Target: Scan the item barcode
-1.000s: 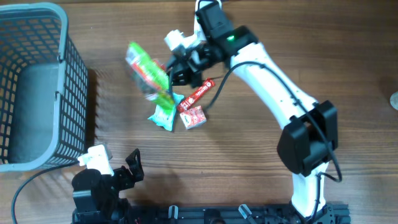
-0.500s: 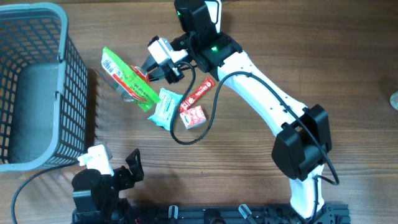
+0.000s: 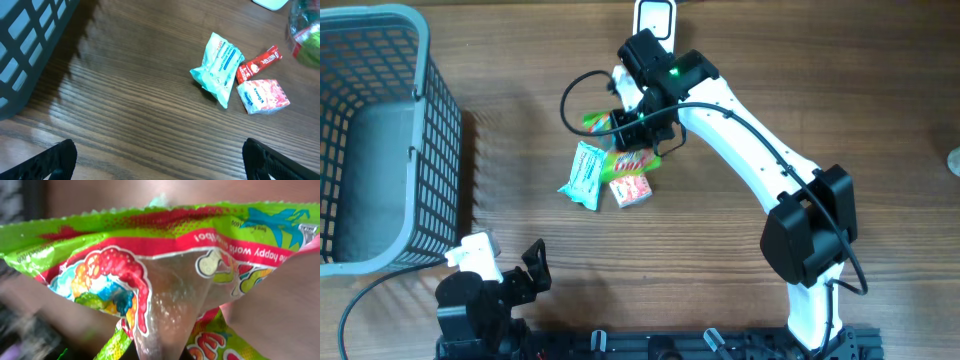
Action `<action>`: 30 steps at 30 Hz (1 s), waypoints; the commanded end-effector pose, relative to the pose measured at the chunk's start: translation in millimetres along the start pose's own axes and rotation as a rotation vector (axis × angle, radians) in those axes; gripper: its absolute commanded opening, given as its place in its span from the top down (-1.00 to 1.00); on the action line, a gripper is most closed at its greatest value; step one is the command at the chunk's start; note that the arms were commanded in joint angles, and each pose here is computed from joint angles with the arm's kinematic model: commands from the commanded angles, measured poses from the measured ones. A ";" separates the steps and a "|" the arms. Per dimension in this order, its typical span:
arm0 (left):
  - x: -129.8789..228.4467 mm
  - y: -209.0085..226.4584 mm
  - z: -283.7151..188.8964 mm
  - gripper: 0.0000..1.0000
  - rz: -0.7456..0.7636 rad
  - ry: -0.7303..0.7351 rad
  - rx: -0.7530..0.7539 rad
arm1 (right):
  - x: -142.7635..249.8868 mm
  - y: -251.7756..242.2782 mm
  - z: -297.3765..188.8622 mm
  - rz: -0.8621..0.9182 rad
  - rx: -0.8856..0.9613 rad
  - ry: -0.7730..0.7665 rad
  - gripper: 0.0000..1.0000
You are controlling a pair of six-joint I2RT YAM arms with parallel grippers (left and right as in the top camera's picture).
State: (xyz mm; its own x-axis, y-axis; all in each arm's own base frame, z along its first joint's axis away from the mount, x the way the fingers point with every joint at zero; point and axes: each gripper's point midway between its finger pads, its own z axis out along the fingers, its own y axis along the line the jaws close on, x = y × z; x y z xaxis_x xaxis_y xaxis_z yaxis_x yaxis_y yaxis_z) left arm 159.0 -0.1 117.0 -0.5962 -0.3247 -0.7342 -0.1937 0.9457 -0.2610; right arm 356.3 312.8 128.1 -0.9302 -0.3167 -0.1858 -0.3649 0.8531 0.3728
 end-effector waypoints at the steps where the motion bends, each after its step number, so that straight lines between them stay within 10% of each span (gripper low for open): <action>1: 0.4 -1.9 0.2 -1.00 -0.012 -0.002 0.013 | -38.2 -30.3 -13.8 0.044 0.173 -0.178 0.91; 16: 0.4 -1.9 0.2 -1.00 -0.012 -0.002 0.013 | -208.7 -67.8 -1.2 0.413 -0.204 -0.620 0.91; 30: 0.4 -1.8 0.2 -1.00 -0.012 -0.002 0.013 | -191.9 -100.1 -44.4 0.744 -0.142 -0.520 0.90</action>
State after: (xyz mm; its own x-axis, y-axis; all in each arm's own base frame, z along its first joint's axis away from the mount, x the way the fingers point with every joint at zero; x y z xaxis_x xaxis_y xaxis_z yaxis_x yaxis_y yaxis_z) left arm 158.9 -0.1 116.9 -0.5965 -0.3248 -0.7340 -0.1938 0.9457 -0.2610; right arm 557.5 287.8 132.1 -0.8380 0.4923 -0.2353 0.2586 0.7381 0.6232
